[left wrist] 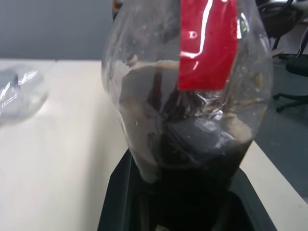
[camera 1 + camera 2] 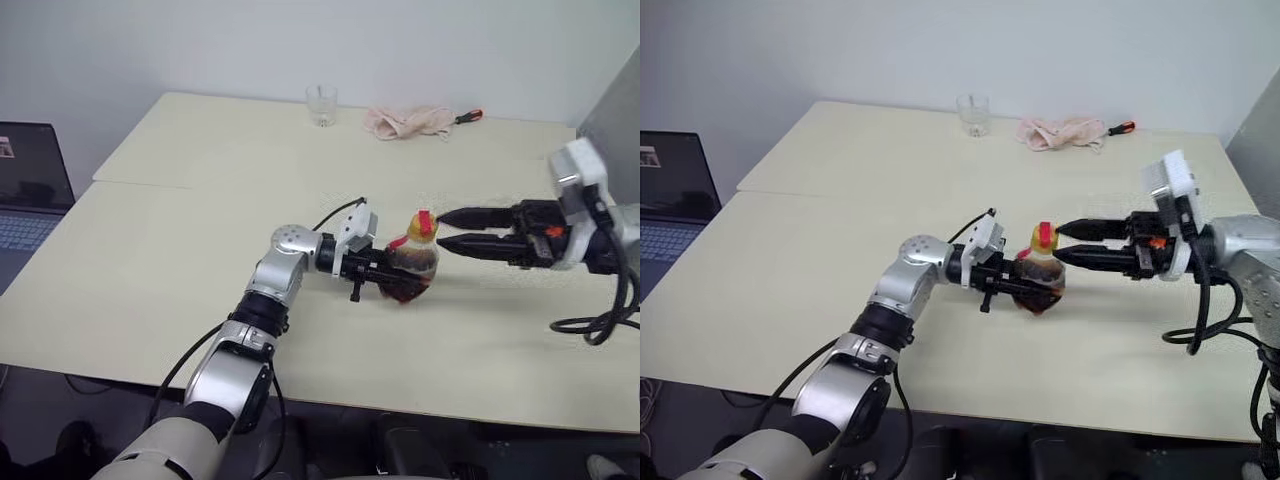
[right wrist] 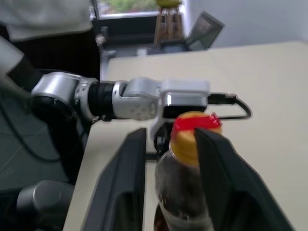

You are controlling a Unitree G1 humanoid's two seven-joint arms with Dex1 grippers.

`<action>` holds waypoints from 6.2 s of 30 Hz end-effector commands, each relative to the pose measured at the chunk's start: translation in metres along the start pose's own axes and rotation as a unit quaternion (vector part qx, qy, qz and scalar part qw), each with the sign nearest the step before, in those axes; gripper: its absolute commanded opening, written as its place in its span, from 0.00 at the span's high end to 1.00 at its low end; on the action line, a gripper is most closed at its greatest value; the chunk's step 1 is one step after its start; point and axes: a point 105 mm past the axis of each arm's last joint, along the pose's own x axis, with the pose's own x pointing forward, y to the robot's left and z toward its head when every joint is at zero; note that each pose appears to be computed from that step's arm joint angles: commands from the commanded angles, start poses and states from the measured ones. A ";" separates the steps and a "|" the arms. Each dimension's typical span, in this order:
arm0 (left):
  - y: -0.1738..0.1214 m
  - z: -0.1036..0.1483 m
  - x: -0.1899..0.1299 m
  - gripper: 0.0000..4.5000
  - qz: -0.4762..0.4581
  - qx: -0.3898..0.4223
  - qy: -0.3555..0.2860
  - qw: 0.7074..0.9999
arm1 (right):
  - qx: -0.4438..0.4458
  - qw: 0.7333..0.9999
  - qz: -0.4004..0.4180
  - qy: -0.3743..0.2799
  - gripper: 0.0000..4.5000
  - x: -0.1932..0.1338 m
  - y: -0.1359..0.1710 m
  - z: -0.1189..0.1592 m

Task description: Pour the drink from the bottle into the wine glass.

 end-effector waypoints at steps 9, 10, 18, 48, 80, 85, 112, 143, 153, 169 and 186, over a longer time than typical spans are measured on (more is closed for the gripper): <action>0.011 0.017 0.008 0.85 -0.002 0.032 -0.019 0.999 | 0.012 0.977 -0.203 -0.057 0.00 0.012 0.028 0.023; 0.011 0.016 0.008 0.85 -0.004 0.032 -0.019 0.999 | 0.014 0.975 -0.214 -0.050 0.00 0.017 0.029 0.019; 0.012 0.016 0.015 0.85 -0.015 0.035 -0.022 0.999 | 0.018 0.964 -0.262 -0.047 0.00 0.052 0.024 0.013; 0.013 0.020 0.007 0.85 -0.003 0.042 -0.020 0.999 | 0.016 0.958 -0.269 -0.100 0.00 0.039 -0.025 0.007; 0.012 0.015 -0.008 0.85 0.032 0.037 -0.013 0.999 | 0.011 0.987 -0.149 -0.052 0.00 0.014 0.016 0.000; 0.011 0.017 -0.004 0.85 0.028 0.038 -0.016 0.999 | 0.002 0.987 -0.152 -0.055 0.00 0.032 0.005 0.002; 0.004 0.018 0.001 0.85 0.013 0.040 -0.017 0.999 | -0.009 0.990 -0.131 -0.051 0.00 0.052 -0.034 -0.007; 0.007 0.016 -0.005 0.85 0.016 0.039 -0.009 0.999 | 0.008 0.984 -0.172 -0.037 0.00 0.018 -0.008 -0.008; 0.007 0.016 -0.007 0.85 0.018 0.040 -0.007 0.999 | 0.020 0.985 -0.164 -0.044 0.00 0.040 -0.015 -0.012; 0.007 0.014 -0.009 0.85 0.023 0.040 -0.006 0.999 | 0.027 0.983 -0.172 -0.057 0.00 0.049 -0.034 -0.009; 0.009 0.012 -0.014 0.85 0.030 0.039 0.001 0.999 | 0.032 0.989 -0.133 -0.063 0.00 0.028 -0.015 -0.005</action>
